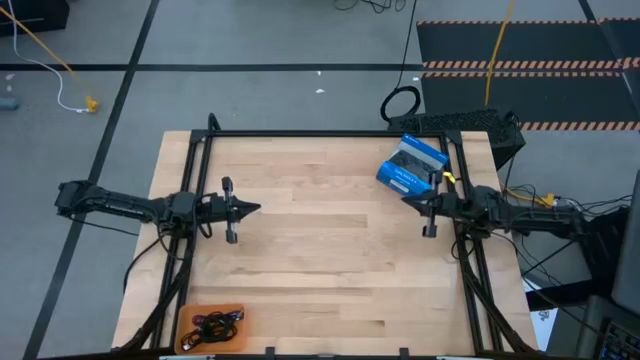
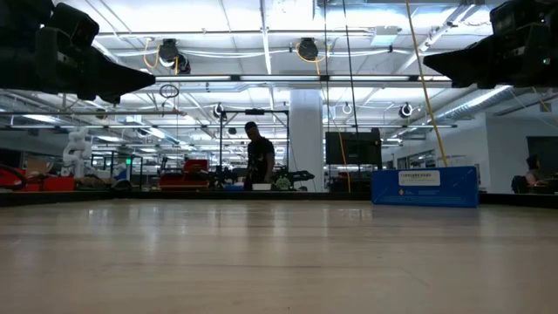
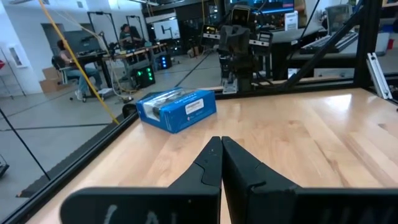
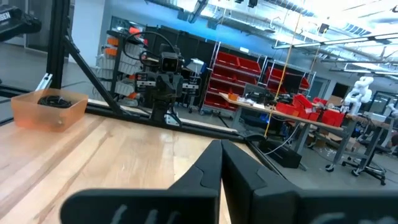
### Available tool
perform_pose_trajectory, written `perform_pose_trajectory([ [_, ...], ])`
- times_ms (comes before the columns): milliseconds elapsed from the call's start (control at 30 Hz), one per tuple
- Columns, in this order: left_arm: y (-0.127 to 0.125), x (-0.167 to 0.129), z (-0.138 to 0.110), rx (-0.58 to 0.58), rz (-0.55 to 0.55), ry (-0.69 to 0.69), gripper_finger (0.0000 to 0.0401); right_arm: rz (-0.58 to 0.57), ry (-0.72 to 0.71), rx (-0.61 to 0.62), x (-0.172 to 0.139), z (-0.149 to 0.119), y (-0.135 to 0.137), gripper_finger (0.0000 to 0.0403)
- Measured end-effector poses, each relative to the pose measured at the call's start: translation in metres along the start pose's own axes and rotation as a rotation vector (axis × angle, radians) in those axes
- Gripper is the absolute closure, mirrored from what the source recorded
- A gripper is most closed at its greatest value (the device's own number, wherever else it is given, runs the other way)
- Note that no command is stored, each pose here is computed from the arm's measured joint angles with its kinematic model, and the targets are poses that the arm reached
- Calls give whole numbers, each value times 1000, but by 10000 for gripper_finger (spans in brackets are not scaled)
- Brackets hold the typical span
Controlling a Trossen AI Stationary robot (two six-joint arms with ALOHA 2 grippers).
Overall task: Pick and place USB-C Cables
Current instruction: Return to Home Position
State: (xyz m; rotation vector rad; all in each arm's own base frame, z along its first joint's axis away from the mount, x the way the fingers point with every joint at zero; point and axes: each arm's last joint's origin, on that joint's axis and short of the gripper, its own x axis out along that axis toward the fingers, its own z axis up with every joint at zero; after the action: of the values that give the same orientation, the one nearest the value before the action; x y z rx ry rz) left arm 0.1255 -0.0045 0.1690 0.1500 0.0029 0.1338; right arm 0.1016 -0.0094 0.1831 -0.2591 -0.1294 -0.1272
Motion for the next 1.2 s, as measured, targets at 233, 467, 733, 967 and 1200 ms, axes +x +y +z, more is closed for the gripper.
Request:
perform_pose_trajectory([
  [233, 0, 0, 0, -3, 0, 0, 400, -10, -33, -3, -7, 2, -1, 403],
  [467, 0, 0, 1, 0, 1, -8, 400, -48, 30, 1, -6, -3, -1, 403],
  [733, 2, -5, 9, 12, -18, -94, 400, -58, 111, 67, -7, -10, 0, 403],
  [967, 4, -15, 14, 20, -36, -145, 400, -58, 112, 75, -7, -10, 0, 403],
  [1200, 5, -25, 16, 34, -55, -190, 400, -60, 111, 110, -7, -10, 0, 403],
])
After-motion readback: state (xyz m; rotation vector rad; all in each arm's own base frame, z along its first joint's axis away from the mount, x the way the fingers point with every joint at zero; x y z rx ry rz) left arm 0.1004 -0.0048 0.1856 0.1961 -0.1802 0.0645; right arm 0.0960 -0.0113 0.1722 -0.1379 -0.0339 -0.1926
